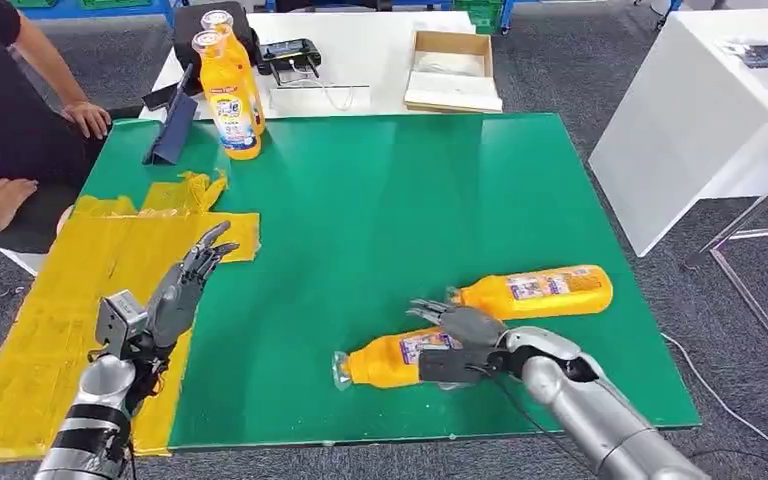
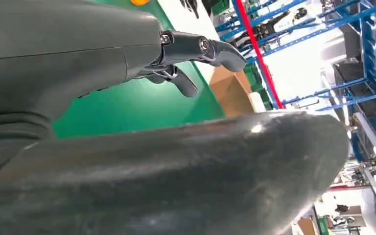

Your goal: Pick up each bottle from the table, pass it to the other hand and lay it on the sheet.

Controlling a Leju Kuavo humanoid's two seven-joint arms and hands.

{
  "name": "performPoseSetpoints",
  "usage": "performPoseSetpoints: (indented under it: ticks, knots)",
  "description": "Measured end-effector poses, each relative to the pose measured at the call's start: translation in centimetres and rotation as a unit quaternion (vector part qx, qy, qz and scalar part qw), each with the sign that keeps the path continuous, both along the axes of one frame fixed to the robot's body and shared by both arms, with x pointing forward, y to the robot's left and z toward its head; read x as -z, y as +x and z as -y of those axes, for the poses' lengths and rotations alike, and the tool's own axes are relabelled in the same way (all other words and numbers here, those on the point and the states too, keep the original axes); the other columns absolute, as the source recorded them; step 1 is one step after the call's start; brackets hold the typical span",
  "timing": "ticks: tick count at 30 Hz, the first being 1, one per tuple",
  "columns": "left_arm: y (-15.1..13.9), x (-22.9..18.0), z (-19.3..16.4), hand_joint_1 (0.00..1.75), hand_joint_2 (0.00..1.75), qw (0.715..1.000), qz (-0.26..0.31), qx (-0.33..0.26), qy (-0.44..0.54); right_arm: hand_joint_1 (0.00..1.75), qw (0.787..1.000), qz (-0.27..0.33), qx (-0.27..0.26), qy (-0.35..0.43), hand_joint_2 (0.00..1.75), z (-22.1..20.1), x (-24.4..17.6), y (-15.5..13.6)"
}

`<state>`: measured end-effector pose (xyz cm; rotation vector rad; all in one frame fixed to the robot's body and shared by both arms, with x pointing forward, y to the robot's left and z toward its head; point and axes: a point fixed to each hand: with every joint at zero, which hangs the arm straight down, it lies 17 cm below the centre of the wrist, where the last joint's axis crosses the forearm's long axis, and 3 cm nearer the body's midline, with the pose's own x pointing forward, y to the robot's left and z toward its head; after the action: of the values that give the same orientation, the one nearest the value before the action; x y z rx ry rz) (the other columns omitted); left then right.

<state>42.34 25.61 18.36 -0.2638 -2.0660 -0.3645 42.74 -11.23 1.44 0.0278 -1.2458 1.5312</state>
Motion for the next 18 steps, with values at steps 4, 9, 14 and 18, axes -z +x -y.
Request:
performPoseSetpoints:
  ticks: [4,9,14,18]
  knots:
    - [0.2,0.1,0.0,0.00,0.00,1.000,-0.001,0.001,-0.001,0.00,0.999,-0.020,-0.003,-0.046,1.75,4.0,0.4,-0.2]
    - [0.9,-0.3,0.6,0.00,0.00,1.000,0.001,0.006,-0.005,0.07,0.993,-0.029,-0.020,-0.110,1.75,7.0,2.3,-1.6]
    - [1.9,-0.5,2.0,0.00,0.00,1.000,-0.002,0.015,-0.007,1.75,0.985,0.002,-0.033,-0.171,1.75,9.7,4.6,-2.7]
    - [2.4,-0.6,2.7,0.00,0.00,1.000,-0.004,0.018,-0.011,1.75,0.980,0.036,-0.038,-0.193,1.75,9.8,6.1,-3.1]
